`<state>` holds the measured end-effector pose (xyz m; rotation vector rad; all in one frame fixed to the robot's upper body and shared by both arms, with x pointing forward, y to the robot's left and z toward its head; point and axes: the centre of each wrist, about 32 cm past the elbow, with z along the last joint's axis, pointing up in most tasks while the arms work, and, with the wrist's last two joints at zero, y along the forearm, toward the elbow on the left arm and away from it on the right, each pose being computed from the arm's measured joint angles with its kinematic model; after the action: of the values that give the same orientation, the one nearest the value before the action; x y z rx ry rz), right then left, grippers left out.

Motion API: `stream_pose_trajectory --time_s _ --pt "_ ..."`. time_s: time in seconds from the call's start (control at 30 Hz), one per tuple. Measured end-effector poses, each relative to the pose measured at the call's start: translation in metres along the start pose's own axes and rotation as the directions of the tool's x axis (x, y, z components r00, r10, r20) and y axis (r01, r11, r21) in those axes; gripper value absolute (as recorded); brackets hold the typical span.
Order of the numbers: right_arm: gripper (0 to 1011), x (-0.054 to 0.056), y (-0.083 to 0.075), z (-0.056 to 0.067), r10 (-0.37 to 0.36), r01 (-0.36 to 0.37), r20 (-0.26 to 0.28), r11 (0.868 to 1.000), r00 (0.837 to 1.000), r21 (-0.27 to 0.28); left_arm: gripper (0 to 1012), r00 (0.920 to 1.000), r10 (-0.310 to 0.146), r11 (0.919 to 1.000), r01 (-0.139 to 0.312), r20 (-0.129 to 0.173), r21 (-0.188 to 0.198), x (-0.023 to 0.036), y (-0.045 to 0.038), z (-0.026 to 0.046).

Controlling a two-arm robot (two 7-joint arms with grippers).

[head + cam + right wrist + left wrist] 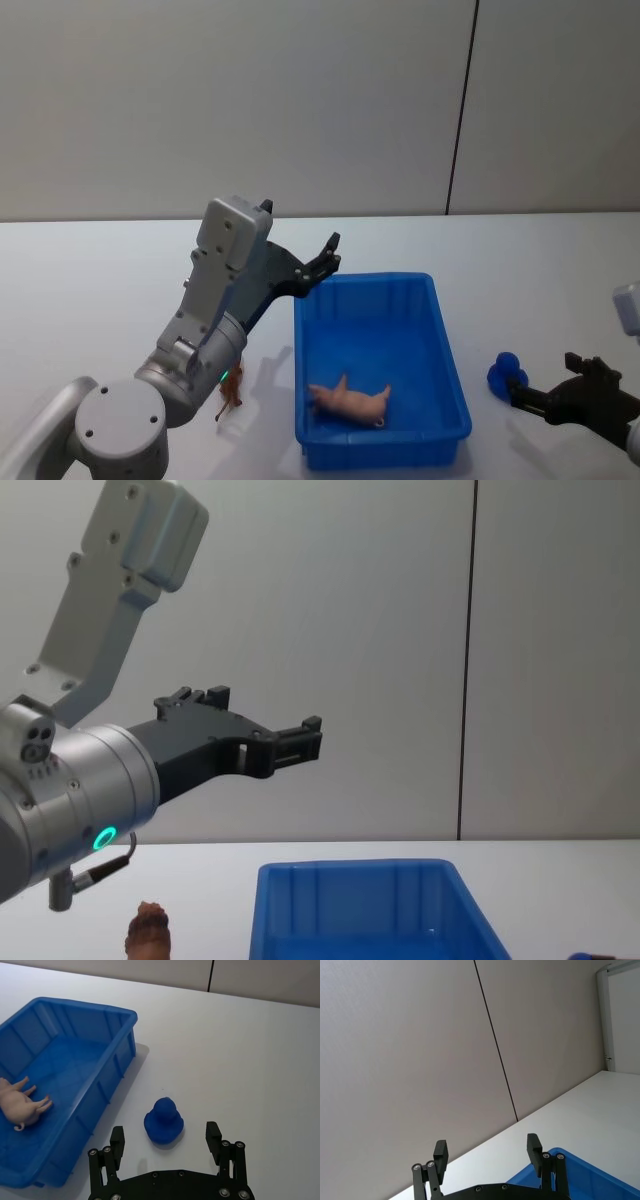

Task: Pick up the two dolls from the table and place them into the box.

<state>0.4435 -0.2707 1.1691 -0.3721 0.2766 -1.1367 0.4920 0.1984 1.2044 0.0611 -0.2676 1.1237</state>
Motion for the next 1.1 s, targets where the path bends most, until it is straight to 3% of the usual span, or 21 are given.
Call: stream_pose_trajectory --time_s 0.6,0.9,1.1 --pt "1001 0.002 0.051 -0.005 0.014 -0.015 -0.023 0.998 1.0 -0.057 1001 1.0 0.0 1.0 0.0 0.0 0.0 0.0 0.0 0.0" --pt "1000 0.001 0.068 -0.008 0.028 -0.03 -0.029 0.996 0.999 -0.081 1001 1.0 0.0 1.0 0.0 0.0 0.0 0.0 0.0 0.0" --pt "869 0.001 0.076 -0.008 0.034 -0.036 -0.03 0.995 0.999 -0.092 1001 1.0 0.0 1.0 0.0 0.0 0.0 0.0 0.0 0.0"
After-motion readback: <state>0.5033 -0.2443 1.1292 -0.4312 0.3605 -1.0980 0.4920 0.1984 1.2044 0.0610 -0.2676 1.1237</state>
